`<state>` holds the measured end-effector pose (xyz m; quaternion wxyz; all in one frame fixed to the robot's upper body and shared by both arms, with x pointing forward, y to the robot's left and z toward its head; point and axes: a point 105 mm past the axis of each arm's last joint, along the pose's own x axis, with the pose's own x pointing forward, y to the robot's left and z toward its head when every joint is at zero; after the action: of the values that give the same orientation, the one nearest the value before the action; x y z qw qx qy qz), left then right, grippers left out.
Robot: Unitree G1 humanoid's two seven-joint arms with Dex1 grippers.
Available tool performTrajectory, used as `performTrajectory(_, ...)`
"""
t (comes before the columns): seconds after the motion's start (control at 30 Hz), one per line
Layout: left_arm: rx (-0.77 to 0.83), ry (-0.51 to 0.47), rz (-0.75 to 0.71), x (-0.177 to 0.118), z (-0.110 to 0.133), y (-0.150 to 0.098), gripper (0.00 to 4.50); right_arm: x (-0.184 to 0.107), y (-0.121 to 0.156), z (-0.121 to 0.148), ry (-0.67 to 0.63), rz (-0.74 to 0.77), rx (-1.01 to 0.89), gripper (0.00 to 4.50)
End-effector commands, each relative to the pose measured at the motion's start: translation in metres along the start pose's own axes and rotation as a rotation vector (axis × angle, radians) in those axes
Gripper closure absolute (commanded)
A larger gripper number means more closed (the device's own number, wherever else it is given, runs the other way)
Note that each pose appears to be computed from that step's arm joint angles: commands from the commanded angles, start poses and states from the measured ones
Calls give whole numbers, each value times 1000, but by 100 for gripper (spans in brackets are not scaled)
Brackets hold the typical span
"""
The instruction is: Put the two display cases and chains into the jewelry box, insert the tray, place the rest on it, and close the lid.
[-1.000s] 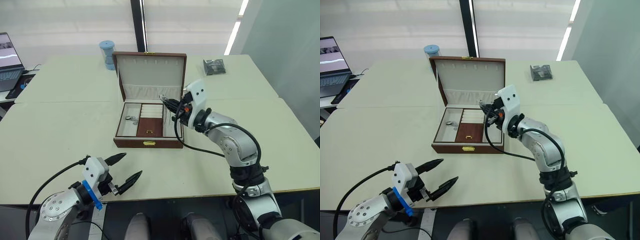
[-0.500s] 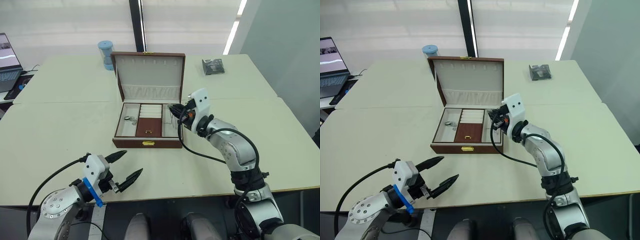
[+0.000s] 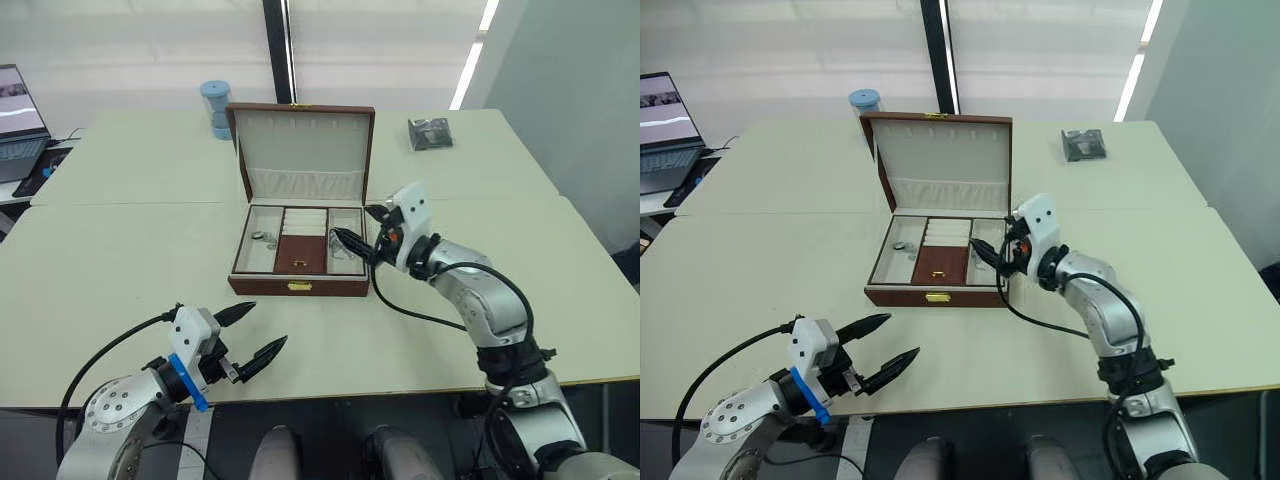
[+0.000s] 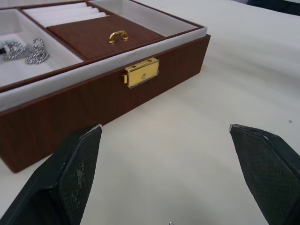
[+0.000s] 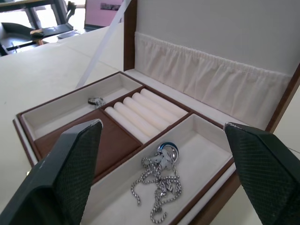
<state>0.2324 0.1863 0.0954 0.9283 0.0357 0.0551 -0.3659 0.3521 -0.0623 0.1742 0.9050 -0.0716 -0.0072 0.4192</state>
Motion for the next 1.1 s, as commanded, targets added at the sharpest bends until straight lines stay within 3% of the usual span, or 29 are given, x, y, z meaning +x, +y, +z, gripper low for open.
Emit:
performTrajectory(0.03,-25,21,44,-17,9,22,0,-29,-22,0,-13,5,-92,3)
performTrajectory(0.3,46,143,163,-61,17,83,0,-93,-43,-32,118,80,-135,3)
performTrajectory(0.43,86,150,263,-79,38,109,0,-126,-59,-45,179,41,-103,3)
performTrajectory(0.77,95,199,378,-109,43,133,0,-173,-91,-63,286,-83,-112,3)
performTrajectory(1.1,106,203,421,-119,50,145,0,-192,-101,-70,337,-134,-134,3)
